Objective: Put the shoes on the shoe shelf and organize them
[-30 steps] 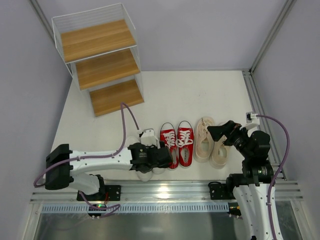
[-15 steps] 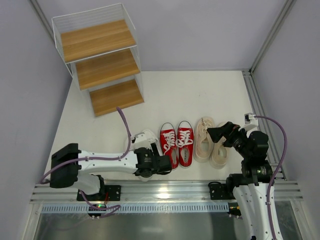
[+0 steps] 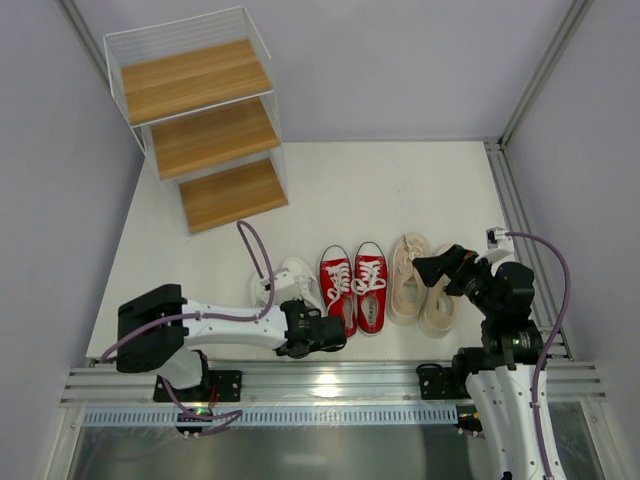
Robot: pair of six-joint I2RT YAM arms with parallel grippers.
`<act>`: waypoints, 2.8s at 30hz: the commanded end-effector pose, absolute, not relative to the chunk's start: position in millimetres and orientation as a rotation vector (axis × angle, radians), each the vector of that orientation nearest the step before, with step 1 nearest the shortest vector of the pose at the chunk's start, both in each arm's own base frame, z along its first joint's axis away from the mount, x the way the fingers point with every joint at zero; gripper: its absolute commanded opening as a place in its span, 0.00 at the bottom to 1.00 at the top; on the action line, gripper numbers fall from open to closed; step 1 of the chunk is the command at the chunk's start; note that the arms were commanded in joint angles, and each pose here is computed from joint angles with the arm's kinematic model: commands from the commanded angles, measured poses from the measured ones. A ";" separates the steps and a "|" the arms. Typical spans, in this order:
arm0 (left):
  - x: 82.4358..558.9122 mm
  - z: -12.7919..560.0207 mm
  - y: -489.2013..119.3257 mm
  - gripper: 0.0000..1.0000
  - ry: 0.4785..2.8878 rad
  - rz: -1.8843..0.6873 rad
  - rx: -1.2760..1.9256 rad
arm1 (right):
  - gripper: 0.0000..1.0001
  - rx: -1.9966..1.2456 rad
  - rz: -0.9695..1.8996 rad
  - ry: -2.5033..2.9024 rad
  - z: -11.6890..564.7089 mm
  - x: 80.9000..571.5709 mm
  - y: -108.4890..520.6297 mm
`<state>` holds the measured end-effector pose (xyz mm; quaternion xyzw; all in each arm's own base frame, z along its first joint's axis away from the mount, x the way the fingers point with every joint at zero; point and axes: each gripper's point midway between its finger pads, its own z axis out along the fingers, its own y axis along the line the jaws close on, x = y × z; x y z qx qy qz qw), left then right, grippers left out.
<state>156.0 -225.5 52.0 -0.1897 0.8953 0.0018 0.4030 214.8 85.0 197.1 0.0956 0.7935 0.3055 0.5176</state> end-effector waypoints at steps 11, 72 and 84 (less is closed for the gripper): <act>194.3 98.3 -169.8 0.00 2.011 0.213 -0.355 | 0.97 0.198 0.743 1.906 194.9 220.3 87.8; 472.0 174.1 -63.2 0.00 1.693 0.079 -0.545 | 0.97 0.212 0.813 1.968 158.2 230.5 95.9; 493.5 175.3 -57.7 0.00 1.705 0.059 -0.548 | 0.97 0.212 0.804 1.977 154.8 228.2 95.1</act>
